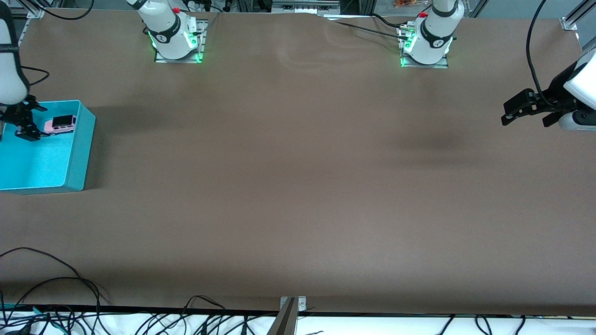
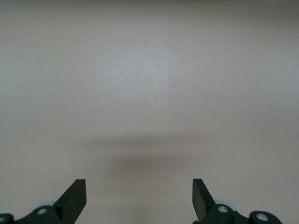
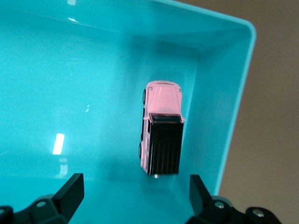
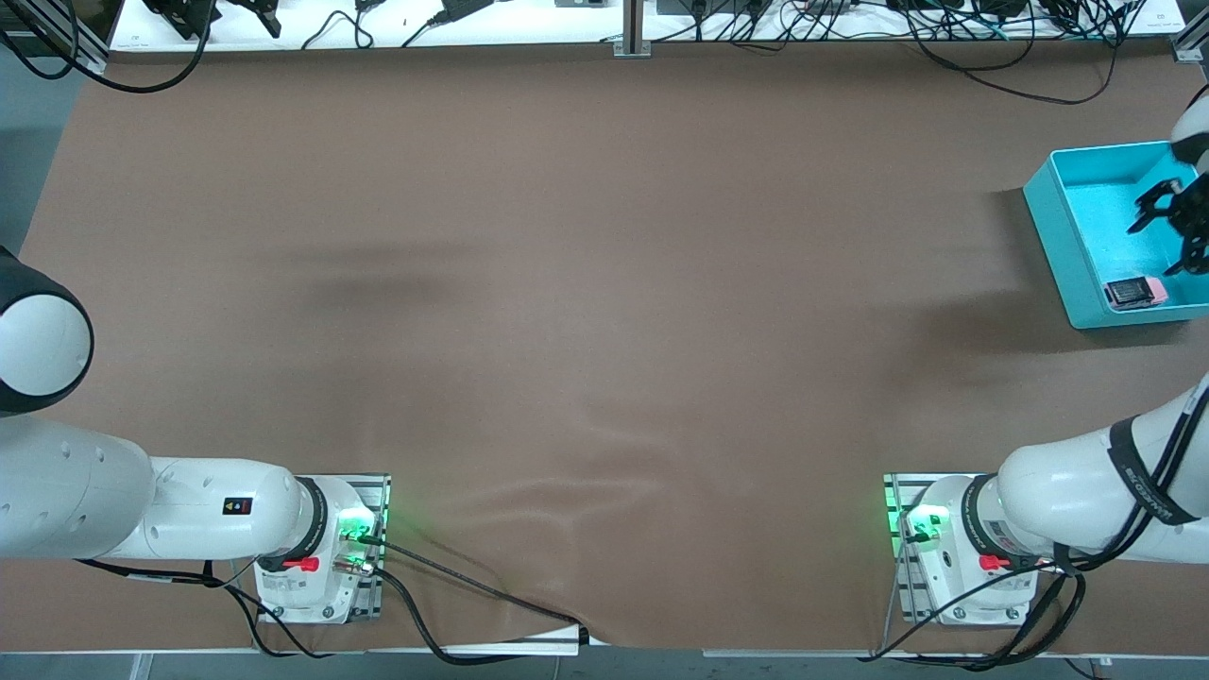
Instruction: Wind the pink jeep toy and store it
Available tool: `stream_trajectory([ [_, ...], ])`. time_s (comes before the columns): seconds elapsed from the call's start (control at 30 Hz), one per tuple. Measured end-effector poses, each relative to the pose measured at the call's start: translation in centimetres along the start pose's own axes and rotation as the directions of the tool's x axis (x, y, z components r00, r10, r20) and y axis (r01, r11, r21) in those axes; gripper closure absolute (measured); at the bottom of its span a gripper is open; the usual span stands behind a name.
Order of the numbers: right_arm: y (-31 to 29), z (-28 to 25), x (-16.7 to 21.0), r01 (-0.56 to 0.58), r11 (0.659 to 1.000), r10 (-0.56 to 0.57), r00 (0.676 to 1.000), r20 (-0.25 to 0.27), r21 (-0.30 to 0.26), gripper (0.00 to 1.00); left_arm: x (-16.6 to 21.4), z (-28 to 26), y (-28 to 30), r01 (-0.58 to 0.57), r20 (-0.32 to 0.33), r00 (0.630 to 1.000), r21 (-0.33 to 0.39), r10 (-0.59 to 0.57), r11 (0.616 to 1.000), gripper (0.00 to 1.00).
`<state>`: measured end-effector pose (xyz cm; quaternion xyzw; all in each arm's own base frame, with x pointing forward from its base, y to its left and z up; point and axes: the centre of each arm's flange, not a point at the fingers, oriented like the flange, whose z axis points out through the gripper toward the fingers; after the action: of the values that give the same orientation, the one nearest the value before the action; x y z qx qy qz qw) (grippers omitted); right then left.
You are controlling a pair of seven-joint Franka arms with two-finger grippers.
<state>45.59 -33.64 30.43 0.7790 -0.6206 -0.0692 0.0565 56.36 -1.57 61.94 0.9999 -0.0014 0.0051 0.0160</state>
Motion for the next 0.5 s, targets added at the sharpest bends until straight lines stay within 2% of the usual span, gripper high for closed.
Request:
stream_trajectory([
  [0.27,-1.2,-7.3,-1.4,0.053,0.998,-0.054,0.998,0.034,0.026,0.0,0.0,0.0,0.0,0.0,0.0,1.0,0.0,0.0,1.0,0.0],
  [0.5,-2.5,-12.5,-3.9,0.139,0.988,-0.14,0.99,0.011,0.074,0.0,0.0,0.0,0.0,0.001,0.001,1.0,0.0,-0.001,1.0,0.0],
])
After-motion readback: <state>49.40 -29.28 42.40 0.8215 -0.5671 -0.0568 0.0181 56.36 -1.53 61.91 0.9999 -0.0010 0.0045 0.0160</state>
